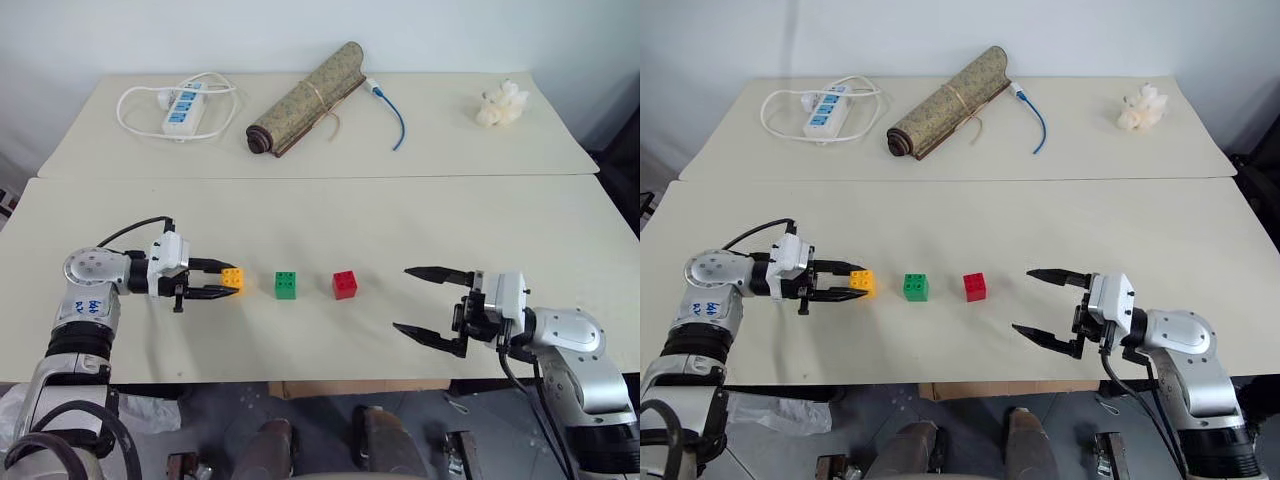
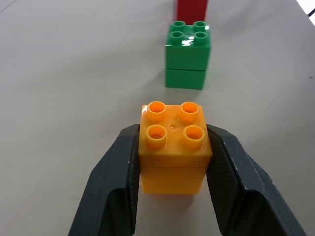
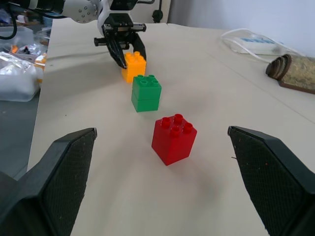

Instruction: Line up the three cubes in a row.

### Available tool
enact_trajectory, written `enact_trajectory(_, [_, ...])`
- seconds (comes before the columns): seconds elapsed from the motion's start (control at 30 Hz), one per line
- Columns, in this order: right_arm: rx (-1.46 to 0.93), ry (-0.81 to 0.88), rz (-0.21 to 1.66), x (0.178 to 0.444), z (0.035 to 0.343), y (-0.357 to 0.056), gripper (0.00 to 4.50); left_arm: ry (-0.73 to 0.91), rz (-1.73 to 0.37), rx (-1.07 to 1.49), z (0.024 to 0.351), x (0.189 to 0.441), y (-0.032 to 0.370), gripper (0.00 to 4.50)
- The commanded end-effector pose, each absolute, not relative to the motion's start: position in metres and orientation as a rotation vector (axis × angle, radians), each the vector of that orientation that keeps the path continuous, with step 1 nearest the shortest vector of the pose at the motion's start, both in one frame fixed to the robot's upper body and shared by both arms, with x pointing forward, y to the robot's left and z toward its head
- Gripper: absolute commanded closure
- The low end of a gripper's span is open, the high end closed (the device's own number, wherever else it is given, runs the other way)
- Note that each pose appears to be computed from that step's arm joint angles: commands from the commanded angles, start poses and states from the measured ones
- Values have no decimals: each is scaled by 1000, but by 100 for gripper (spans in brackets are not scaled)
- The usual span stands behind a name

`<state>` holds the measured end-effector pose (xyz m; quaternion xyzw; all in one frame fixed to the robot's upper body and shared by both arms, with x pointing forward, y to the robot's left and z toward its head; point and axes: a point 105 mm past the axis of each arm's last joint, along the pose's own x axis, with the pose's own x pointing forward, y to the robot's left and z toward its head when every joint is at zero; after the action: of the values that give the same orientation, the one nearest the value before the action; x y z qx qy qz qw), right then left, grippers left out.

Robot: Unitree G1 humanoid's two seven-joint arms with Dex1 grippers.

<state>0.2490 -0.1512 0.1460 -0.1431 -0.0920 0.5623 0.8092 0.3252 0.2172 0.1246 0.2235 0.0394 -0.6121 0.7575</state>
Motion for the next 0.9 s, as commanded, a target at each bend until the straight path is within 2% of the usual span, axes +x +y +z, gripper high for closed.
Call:
enact_trajectory(0.03, [-319,-238,1185,243,158,-150,0,148,-1434,483,120,317,218,300])
enact_trajectory(0.1, [-317,-237,1181,242,158,-149,0,166,-1445,475,120,317,219,226])
enact_trajectory(0.33, [-315,-250,1200,248,159,-148,0,115,-1402,464,132,314,225,20])
enact_trajectory(0.43, [-302,-258,1237,255,162,-148,0,45,-1292,423,144,311,235,20])
enact_trajectory(0.63, [-231,-344,1325,268,185,-140,0,-21,-1074,244,169,287,260,20])
enact_trajectory(0.73, [-251,-388,1369,274,190,-132,0,-38,-984,244,179,280,274,20])
enact_trajectory(0.9, [-319,-369,1475,276,180,-123,0,-16,-939,374,171,278,280,20])
